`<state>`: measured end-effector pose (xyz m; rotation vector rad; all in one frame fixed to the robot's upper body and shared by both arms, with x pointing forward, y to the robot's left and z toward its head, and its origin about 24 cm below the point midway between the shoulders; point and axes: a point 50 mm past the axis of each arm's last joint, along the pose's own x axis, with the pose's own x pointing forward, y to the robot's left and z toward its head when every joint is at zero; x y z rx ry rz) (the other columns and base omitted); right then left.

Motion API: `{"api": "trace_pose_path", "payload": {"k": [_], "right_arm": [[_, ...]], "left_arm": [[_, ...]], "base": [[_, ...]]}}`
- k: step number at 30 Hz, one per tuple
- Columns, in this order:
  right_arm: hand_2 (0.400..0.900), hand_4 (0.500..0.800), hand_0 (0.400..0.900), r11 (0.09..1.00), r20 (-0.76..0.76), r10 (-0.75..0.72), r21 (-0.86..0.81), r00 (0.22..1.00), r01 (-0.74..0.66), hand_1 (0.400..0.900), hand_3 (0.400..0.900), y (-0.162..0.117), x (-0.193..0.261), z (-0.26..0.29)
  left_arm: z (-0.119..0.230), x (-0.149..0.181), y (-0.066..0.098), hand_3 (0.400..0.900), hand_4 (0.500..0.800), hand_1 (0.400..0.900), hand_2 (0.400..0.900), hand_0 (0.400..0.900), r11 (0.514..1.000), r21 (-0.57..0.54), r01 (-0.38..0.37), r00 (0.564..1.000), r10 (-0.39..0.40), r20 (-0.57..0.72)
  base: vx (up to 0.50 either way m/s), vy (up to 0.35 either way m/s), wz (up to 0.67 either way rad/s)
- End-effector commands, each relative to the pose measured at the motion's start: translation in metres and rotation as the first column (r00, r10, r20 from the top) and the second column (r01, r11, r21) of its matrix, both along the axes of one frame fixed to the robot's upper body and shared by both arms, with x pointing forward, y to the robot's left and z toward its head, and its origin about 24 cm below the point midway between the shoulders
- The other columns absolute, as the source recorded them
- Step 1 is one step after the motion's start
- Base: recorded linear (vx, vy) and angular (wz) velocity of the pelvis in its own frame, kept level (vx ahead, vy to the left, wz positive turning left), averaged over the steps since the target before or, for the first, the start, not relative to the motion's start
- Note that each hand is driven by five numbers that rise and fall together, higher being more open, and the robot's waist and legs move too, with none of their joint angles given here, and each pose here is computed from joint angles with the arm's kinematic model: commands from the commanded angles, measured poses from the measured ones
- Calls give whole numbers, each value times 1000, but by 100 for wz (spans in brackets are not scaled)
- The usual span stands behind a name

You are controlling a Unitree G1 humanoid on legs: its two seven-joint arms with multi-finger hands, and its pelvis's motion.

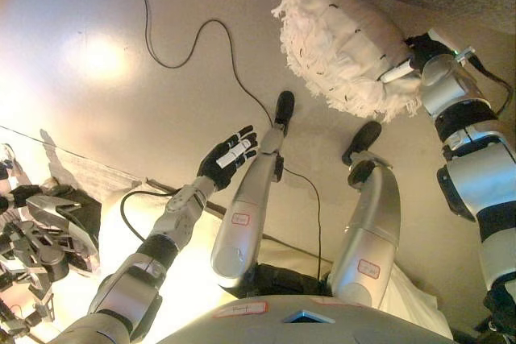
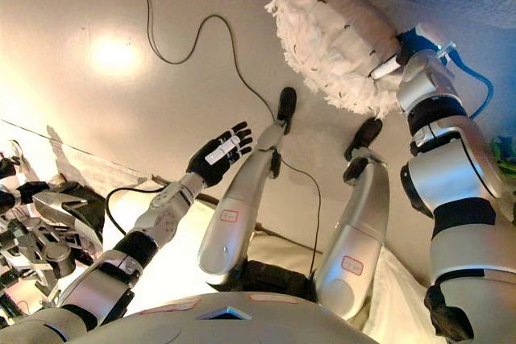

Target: Pick up the pillow and put it on the sofa.

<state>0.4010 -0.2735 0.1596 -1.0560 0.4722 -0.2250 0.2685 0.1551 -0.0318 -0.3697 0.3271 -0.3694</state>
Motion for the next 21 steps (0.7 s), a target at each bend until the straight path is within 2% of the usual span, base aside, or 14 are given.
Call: {"api": "trace_pose_path", "payload": {"k": [1, 2, 3, 4, 5, 10, 21], "right_arm": [[900, 800, 900, 995, 106, 91, 38, 990, -96, 900, 900, 10, 10, 42], [900, 800, 900, 992, 104, 108, 56, 989, -114, 900, 900, 13, 11, 43], [827, 756, 827, 989, 105, 122, 65, 987, -129, 827, 827, 14, 11, 45], [427, 516, 427, 987, 118, 146, 53, 982, -153, 427, 427, 16, 12, 49], [400, 500, 400, 983, 126, 169, 46, 978, -175, 400, 400, 17, 13, 50], [400, 500, 400, 989, 209, 131, 39, 969, -142, 400, 400, 5, 9, 56], [400, 500, 400, 986, 235, 116, 91, 965, -140, 400, 400, -9, 2, 45]], "left_arm": [[5, -12, 12, 900, 800, 900, 900, 900, 999, -35, -15, 999, 17, 49], [7, -11, 13, 900, 800, 900, 900, 900, 999, -35, -11, 998, 13, 54], [8, -11, 13, 900, 800, 900, 900, 900, 999, -33, -7, 998, 9, 57], [10, -11, 14, 900, 800, 900, 900, 900, 999, -32, -1, 998, 3, 59], [11, -12, 14, 900, 800, 900, 900, 900, 999, -32, 0, 998, 2, 58], [4, -26, 23, 900, 800, 900, 900, 900, 999, -43, -21, 999, 22, 34], [-9, -41, 29, 900, 800, 900, 900, 900, 998, -36, -43, 999, 42, -23]], "base": [[-24, -8, 7], [-15, -15, 5], [0, 0, 0], [0, 0, 0], [0, 0, 0], [29, 24, -8], [28, 7, -8]]}}
